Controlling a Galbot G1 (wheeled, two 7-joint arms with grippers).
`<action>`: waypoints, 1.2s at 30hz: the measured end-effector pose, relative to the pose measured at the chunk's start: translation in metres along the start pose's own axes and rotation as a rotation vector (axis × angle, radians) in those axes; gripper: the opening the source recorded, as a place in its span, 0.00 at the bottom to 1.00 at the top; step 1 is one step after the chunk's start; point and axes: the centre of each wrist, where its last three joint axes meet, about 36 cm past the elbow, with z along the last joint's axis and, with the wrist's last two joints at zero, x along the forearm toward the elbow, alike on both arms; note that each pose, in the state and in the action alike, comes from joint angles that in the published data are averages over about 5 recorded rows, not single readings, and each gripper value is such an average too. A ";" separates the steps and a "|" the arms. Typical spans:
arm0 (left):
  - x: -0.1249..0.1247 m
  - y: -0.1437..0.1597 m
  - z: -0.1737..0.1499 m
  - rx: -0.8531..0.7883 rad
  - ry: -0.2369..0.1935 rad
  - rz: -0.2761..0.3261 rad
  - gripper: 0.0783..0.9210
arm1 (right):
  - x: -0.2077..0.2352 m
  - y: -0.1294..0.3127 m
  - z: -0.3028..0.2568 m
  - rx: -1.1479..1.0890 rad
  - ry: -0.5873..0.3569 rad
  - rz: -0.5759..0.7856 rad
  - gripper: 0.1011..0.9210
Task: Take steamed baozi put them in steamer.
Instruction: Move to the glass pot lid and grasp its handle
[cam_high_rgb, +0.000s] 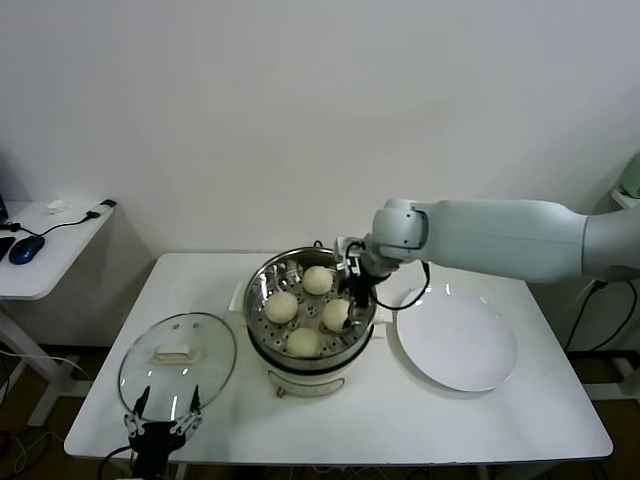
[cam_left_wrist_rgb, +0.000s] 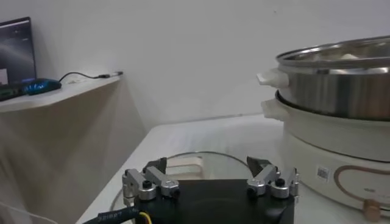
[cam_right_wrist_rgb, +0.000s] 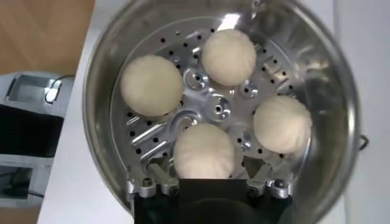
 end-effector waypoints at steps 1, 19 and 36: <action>0.000 0.000 -0.001 0.003 -0.002 0.000 0.88 | 0.006 -0.002 0.001 -0.003 -0.012 0.005 0.88; -0.019 0.018 -0.026 0.014 -0.161 -0.041 0.88 | 0.057 0.003 0.084 -0.338 -0.452 0.616 0.88; -0.045 0.027 -0.039 0.009 -0.264 -0.020 0.88 | -0.029 0.127 0.256 -0.745 -0.759 1.044 0.88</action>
